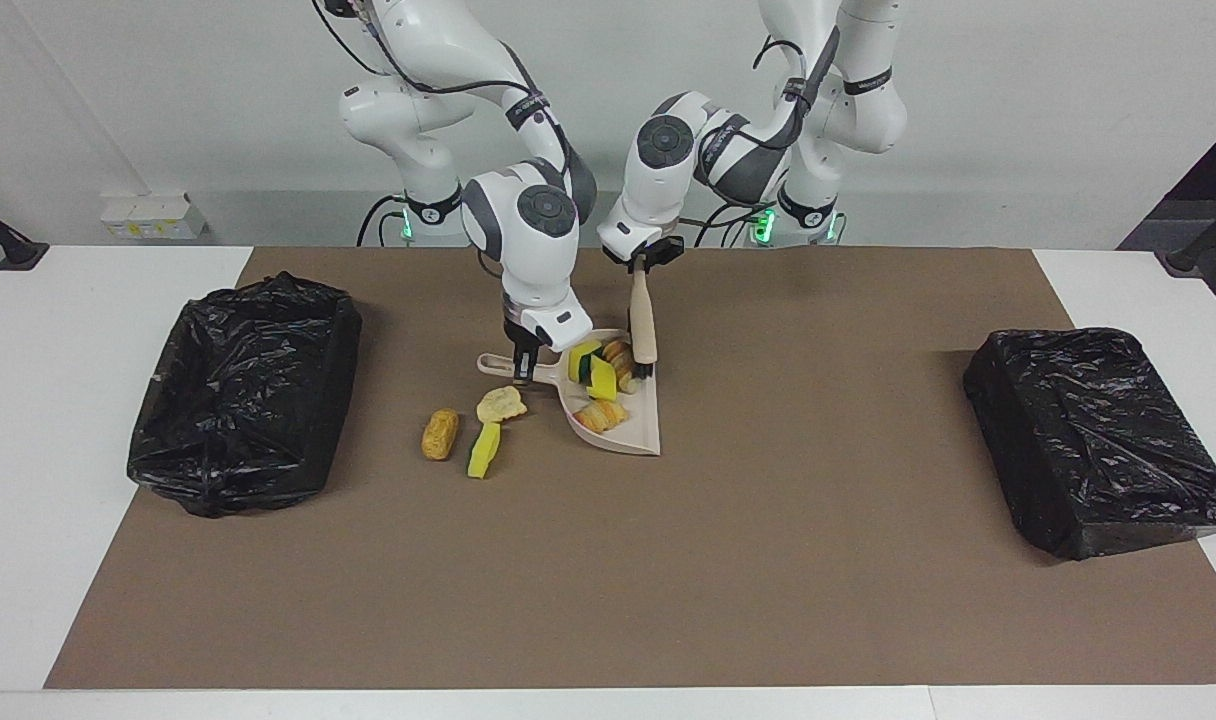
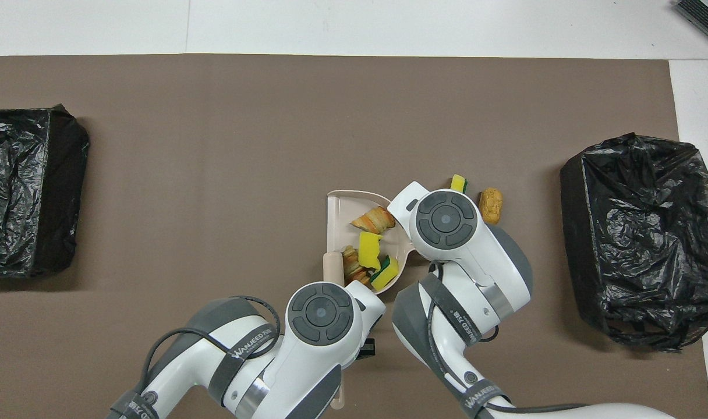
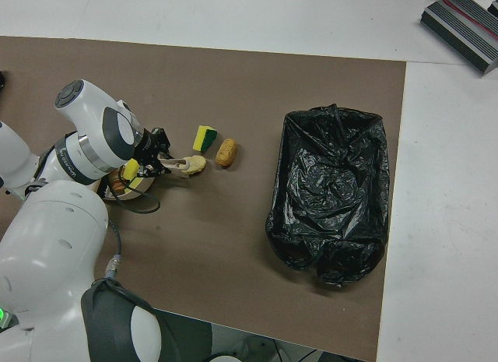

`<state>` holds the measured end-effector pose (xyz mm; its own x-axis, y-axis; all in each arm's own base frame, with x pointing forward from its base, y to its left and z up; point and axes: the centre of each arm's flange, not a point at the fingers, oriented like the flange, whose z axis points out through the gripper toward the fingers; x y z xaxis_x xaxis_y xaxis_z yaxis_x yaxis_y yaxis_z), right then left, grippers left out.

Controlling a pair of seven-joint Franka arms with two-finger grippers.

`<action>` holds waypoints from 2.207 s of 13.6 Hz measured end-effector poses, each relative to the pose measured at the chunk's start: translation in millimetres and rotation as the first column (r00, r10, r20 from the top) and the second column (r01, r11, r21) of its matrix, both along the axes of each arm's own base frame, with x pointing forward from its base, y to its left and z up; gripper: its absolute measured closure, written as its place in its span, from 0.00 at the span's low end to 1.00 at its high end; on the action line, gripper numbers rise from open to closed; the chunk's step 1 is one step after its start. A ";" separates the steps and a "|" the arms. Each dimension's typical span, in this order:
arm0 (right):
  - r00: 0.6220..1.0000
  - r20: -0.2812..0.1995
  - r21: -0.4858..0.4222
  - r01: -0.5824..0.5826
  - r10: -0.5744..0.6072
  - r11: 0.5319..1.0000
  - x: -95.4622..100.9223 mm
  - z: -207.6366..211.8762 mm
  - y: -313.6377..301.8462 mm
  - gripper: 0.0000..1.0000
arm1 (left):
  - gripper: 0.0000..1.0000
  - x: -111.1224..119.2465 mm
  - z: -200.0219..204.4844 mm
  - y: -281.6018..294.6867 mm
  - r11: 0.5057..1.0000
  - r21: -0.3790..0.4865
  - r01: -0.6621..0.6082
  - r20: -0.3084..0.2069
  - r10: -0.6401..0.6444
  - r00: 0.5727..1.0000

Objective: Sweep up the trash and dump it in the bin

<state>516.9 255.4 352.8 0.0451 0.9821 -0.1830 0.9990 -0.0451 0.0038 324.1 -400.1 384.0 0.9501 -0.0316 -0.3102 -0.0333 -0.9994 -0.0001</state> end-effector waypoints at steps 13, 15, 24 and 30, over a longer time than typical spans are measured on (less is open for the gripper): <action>0.999 -0.038 -0.021 -0.022 0.021 1.000 35.7 63.9 -56.0 0.68 | 0.74 -146.8 48.1 -26.6 0.992 0.071 -0.101 0.129 0.092 0.987; 0.998 -0.060 -0.005 -0.029 0.028 1.000 52.6 95.5 -100.0 0.68 | 0.74 -176.5 33.8 -36.2 0.996 0.035 -0.078 0.145 0.072 0.987; 0.999 -0.036 0.030 -0.030 0.031 0.999 73.4 172.2 -340.8 0.68 | 0.74 -176.0 -39.2 -40.7 0.998 0.028 -0.062 0.090 0.059 0.994; 0.999 -0.025 -0.196 -0.032 0.028 0.980 51.0 188.1 -472.1 0.68 | 0.54 -154.0 -50.2 -34.2 1.000 0.023 -0.014 0.076 0.012 0.997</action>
